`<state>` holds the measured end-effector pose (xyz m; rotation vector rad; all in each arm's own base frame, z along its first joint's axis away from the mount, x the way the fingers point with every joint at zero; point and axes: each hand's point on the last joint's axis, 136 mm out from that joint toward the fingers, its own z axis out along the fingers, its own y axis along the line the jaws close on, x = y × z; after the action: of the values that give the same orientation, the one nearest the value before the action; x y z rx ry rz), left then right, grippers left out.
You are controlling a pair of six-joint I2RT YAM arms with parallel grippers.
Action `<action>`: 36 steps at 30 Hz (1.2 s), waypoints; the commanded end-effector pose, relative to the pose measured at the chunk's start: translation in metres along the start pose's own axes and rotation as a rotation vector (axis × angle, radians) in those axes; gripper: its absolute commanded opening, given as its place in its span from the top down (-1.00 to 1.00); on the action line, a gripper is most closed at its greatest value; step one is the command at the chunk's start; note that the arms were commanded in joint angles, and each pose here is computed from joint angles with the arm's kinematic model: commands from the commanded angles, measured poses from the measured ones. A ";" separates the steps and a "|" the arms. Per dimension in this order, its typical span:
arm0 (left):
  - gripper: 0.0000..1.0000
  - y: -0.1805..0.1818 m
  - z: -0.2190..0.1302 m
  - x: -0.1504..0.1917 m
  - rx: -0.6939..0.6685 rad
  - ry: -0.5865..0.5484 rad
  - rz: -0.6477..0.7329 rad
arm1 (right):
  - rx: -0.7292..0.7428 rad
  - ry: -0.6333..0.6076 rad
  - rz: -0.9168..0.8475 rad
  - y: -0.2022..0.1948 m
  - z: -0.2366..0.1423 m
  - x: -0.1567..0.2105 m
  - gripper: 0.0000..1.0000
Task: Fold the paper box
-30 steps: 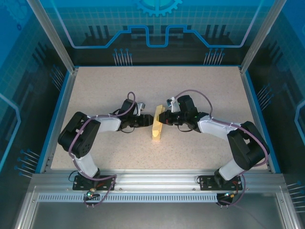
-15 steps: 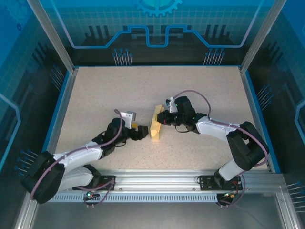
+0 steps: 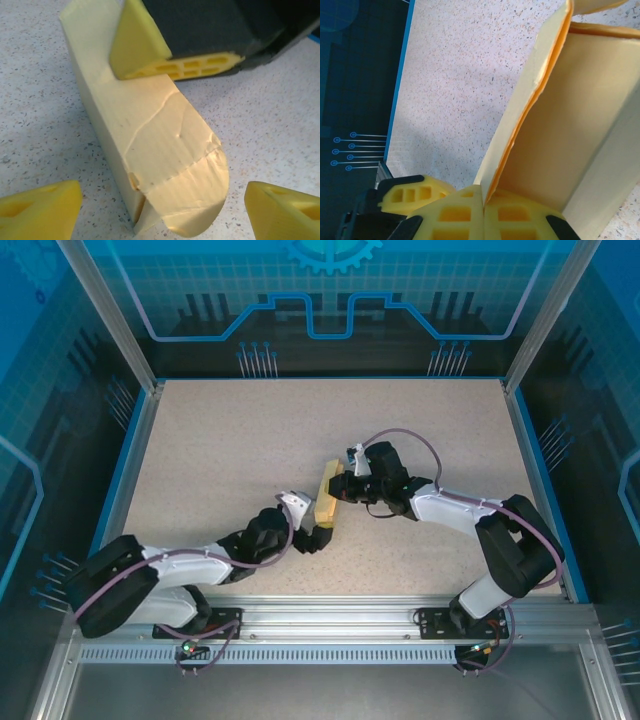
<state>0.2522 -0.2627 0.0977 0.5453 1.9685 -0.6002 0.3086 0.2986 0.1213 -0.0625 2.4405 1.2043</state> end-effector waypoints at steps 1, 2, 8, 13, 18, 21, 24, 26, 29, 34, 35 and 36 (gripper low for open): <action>-0.72 -0.005 0.010 -0.031 -0.037 -0.116 0.069 | 0.100 0.046 0.032 -0.023 0.006 0.018 0.88; -0.72 -0.005 0.013 -0.030 -0.048 -0.118 0.076 | 0.102 0.044 0.031 -0.023 0.005 0.018 0.88; -0.64 -0.003 0.026 -0.034 -0.092 -0.180 0.078 | 0.113 0.033 0.033 -0.026 0.001 0.020 0.88; -0.45 -0.003 0.035 -0.027 -0.092 -0.162 0.080 | 0.118 0.021 0.033 -0.026 -0.003 0.019 0.88; -0.15 -0.004 0.037 -0.023 -0.083 -0.168 0.082 | 0.116 0.018 0.032 -0.024 -0.004 0.017 0.86; 0.02 -0.003 0.037 -0.022 -0.083 -0.169 0.091 | 0.113 0.010 0.027 -0.022 -0.006 0.014 0.79; 0.15 -0.003 0.036 -0.021 -0.082 -0.168 0.101 | 0.105 -0.001 0.014 -0.017 -0.010 0.008 0.71; 0.21 -0.003 0.035 -0.021 -0.078 -0.167 0.113 | 0.093 -0.008 -0.002 -0.012 -0.015 0.003 0.66; 0.27 -0.002 0.033 -0.023 -0.072 -0.158 0.132 | 0.081 -0.018 -0.048 -0.004 -0.025 -0.007 0.55; 0.31 0.006 0.028 -0.029 -0.034 -0.143 0.143 | 0.072 -0.032 -0.190 0.012 -0.053 -0.026 0.28; 0.30 0.006 0.026 -0.031 -0.013 -0.143 0.151 | 0.084 -0.035 -0.225 0.013 -0.059 -0.030 0.23; 0.30 0.005 0.023 -0.034 0.010 -0.148 0.161 | 0.107 -0.042 -0.258 0.012 -0.066 -0.035 0.19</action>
<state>0.2899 -0.2746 0.0997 0.5672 1.8286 -0.4693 0.3147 0.2629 0.1532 -0.1566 2.4191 1.0334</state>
